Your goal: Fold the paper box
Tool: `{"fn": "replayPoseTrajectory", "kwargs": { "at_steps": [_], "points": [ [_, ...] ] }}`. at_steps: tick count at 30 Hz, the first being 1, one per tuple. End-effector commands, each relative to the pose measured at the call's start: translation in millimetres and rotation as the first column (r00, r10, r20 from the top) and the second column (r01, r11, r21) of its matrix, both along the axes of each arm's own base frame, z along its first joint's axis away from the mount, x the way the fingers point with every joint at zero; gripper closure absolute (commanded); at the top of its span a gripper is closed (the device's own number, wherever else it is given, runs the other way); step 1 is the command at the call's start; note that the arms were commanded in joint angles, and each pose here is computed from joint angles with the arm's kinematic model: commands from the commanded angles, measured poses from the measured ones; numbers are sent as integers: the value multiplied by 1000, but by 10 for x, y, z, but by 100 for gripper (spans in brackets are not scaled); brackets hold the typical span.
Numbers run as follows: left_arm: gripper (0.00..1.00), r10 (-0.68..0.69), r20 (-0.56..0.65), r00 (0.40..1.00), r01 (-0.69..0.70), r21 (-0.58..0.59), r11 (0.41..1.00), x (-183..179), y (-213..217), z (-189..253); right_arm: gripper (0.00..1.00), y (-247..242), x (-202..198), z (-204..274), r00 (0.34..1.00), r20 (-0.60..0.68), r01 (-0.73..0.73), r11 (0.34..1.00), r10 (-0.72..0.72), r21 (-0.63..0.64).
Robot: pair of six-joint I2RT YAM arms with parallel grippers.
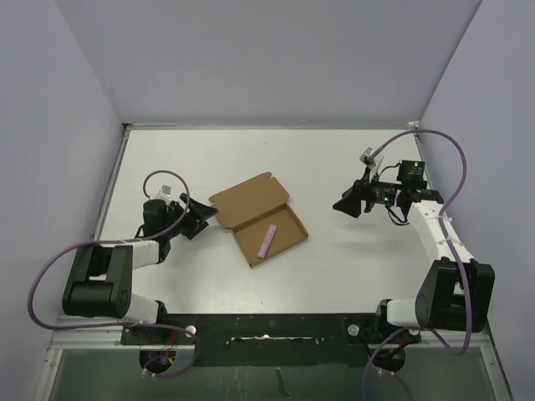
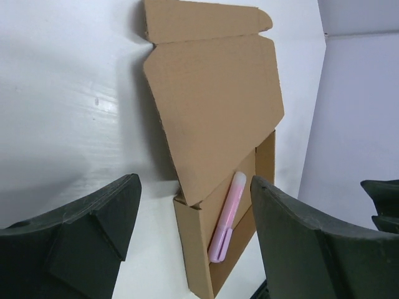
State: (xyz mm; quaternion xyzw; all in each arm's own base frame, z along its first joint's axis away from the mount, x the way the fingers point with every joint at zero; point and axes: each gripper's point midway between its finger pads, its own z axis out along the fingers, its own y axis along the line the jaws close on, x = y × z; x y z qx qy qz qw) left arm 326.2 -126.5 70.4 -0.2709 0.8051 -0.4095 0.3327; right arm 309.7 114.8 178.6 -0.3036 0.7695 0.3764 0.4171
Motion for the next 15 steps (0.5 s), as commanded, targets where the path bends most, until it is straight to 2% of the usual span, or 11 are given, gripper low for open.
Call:
{"fn": "replayPoseTrajectory", "kwargs": {
  "at_steps": [1, 9, 15],
  "points": [
    [31, -11, 105, 994, 23, -120, 992, 296, -81, 220, 37, 13, 53, 66, 999, 47, -21, 1000, 20, 4],
    [55, 11, 41, 999, -3, -193, 981, 497, -48, -123, 37, 13, 58, 65, 999, 46, -21, 1000, 21, -2],
    [67, -3, 22, 1000, 8, -235, 972, 569, -82, -275, 37, 31, 54, 53, 999, 43, -26, 1000, 26, -6]
  ]
}}
